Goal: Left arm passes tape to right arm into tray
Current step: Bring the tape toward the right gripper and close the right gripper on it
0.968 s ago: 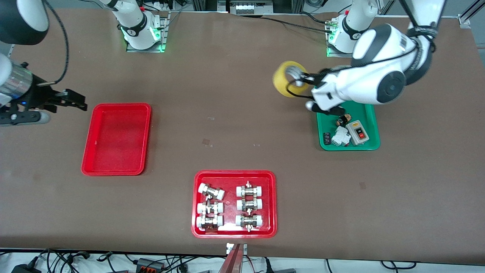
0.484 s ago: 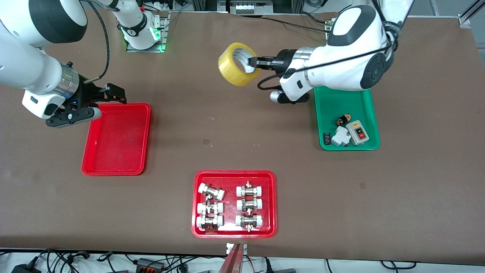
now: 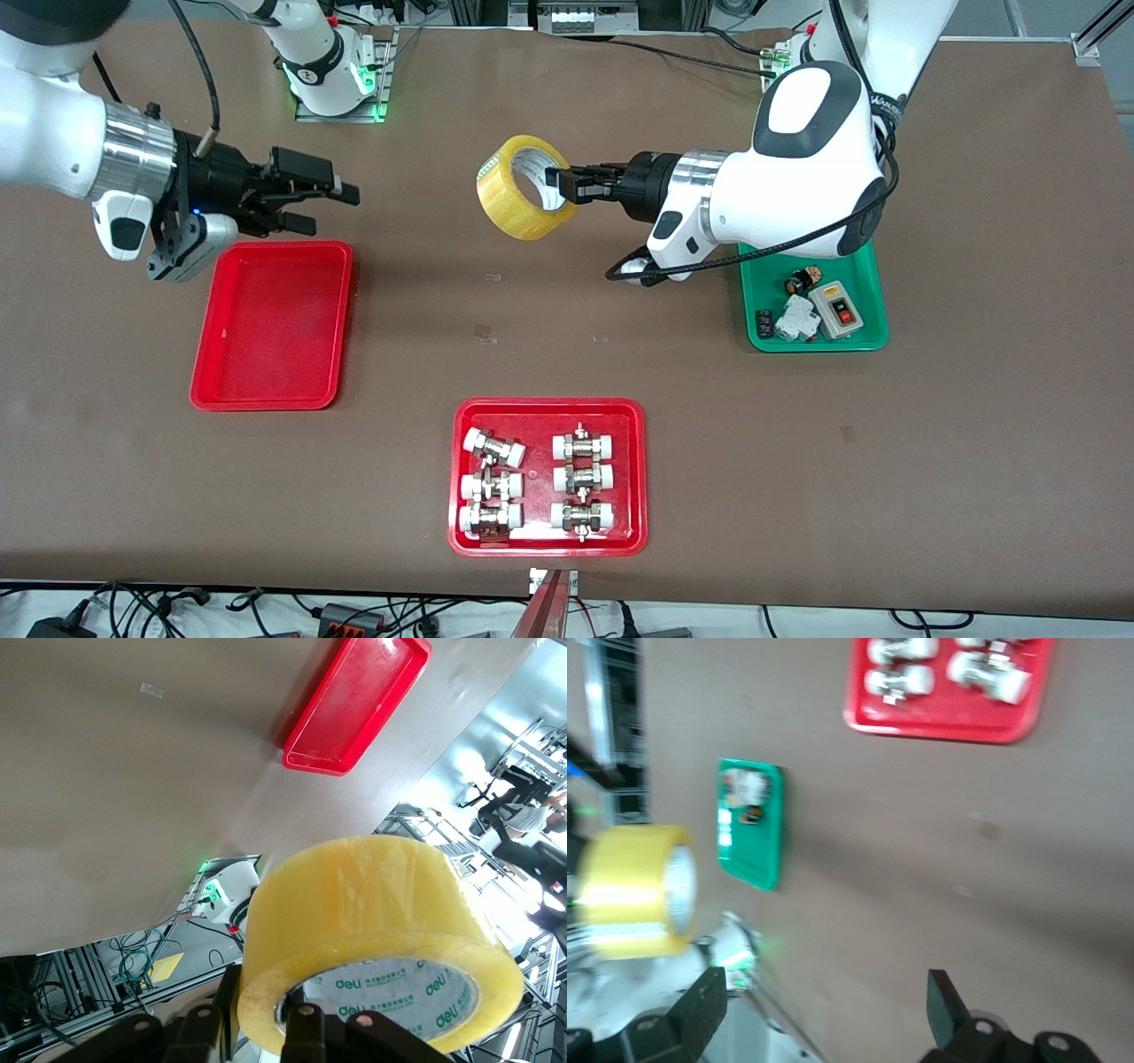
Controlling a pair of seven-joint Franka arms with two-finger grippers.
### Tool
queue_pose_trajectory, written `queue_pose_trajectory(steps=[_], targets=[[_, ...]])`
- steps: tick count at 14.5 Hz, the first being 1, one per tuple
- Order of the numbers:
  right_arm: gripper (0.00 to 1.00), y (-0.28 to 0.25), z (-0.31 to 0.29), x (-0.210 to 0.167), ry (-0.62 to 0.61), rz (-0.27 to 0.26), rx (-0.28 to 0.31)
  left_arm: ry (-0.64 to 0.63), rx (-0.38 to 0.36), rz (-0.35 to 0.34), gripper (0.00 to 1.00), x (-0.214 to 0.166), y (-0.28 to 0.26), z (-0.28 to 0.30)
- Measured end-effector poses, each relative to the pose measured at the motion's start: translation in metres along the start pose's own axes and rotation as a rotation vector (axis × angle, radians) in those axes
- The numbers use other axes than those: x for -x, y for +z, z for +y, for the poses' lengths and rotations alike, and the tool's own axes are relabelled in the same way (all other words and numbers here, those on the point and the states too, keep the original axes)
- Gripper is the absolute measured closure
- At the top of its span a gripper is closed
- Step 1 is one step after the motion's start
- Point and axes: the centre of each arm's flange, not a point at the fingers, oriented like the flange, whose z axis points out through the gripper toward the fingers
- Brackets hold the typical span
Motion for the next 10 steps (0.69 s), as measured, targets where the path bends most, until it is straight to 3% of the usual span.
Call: queue_pose_trajectory(steps=[3,7,10], targets=[[0.0,0.032,-0.038,-0.002,-0.05,0.006,-0.021,0.002,0.008,0.007,0.77,0.0,-0.007,0.001],[0.0,0.068,-0.067,-0.01,0.069,0.015,-0.079,-0.003,0.013,0.011,0.77,-0.003,-0.012,0.0],[0.0,0.073,-0.079,-0.012,0.093,0.021,-0.1,-0.008,0.014,0.01,0.77,-0.005,-0.018,-0.002]])
